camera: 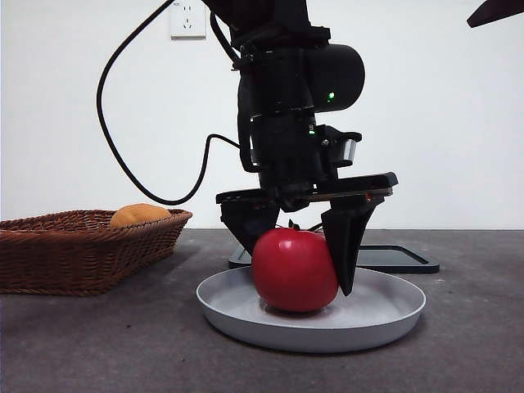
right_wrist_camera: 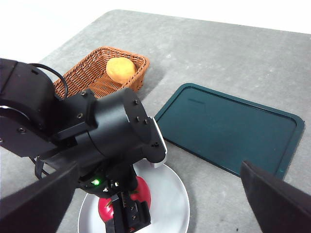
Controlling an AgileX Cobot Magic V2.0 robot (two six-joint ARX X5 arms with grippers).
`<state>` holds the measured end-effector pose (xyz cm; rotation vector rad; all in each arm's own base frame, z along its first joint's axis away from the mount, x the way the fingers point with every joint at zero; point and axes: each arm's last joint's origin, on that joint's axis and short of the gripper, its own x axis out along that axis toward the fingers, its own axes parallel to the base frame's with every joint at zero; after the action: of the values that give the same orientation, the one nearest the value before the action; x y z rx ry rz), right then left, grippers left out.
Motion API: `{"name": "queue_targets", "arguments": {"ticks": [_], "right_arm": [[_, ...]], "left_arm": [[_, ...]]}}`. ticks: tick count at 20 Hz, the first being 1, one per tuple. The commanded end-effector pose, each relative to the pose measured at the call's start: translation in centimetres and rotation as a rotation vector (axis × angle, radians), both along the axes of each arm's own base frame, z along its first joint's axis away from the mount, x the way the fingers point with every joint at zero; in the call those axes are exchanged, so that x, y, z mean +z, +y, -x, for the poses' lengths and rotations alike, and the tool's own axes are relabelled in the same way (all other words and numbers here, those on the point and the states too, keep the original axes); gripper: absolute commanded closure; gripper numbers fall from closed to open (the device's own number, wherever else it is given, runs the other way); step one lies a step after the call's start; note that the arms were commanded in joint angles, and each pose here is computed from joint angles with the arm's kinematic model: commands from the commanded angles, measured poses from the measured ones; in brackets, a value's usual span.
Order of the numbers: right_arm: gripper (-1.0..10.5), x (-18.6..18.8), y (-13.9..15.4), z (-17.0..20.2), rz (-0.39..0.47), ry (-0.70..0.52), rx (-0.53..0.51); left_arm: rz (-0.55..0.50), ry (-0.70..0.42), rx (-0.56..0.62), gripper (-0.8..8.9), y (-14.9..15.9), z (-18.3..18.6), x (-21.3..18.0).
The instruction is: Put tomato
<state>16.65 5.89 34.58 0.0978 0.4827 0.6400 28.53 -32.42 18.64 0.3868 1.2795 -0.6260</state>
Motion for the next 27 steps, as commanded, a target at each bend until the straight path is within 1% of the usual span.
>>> {"name": "queue_targets", "arguments": {"ticks": [1, 2, 5, 7, 10, 12, 16, 19, 21, 24, 27], "right_arm": [[2.5, 0.7, 0.1, -0.1, -0.004, -0.031, 0.006], [2.5, 0.7, 0.1, -0.1, -0.004, -0.031, 0.006], [2.5, 0.7, 0.1, -0.1, -0.005, -0.031, 0.006], [2.5, 0.7, 0.1, -0.1, -0.004, -0.031, 0.006], [2.5, 0.7, 0.1, -0.1, -0.004, -0.031, 0.006], [2.5, 0.7, 0.1, -0.1, -0.004, -0.030, 0.006], [2.5, 0.7, 0.1, -0.1, -0.004, -0.031, 0.006], [2.5, 0.7, 0.1, -0.1, -0.004, -0.031, 0.006], [2.5, 0.7, 0.1, -0.1, -0.004, -0.030, 0.006], [2.5, 0.7, 0.1, -0.1, -0.004, -0.030, 0.006], [2.5, 0.7, 0.1, -0.1, -0.004, -0.030, 0.006]], "left_arm": [[-0.016, 0.017, -0.001, 4.96, -0.7, 0.0, -1.2], [-0.014, 0.016, -0.003, 4.61, -0.7, 0.0, -1.2], [-0.010, 0.011, -0.002, 2.56, -0.8, -0.1, -1.1], [-0.010, 0.006, -0.017, 1.85, -0.8, -0.1, -1.1], [-0.007, -0.004, -0.034, 1.85, -0.8, -0.4, -0.5], [-0.002, -0.018, -0.049, 1.85, -0.8, -0.9, 0.7], [0.020, -0.052, -0.031, 1.87, -0.2, -2.4, 4.4], [0.019, -0.052, -0.011, 1.87, 0.5, -2.9, 7.4], [-0.001, -0.064, -0.009, 1.87, 1.0, -2.5, 9.4], [-0.075, -0.186, 0.023, 1.87, 2.9, -1.0, 13.1], [-0.034, -0.245, 0.040, 1.87, 5.5, 1.2, 17.5]]}}
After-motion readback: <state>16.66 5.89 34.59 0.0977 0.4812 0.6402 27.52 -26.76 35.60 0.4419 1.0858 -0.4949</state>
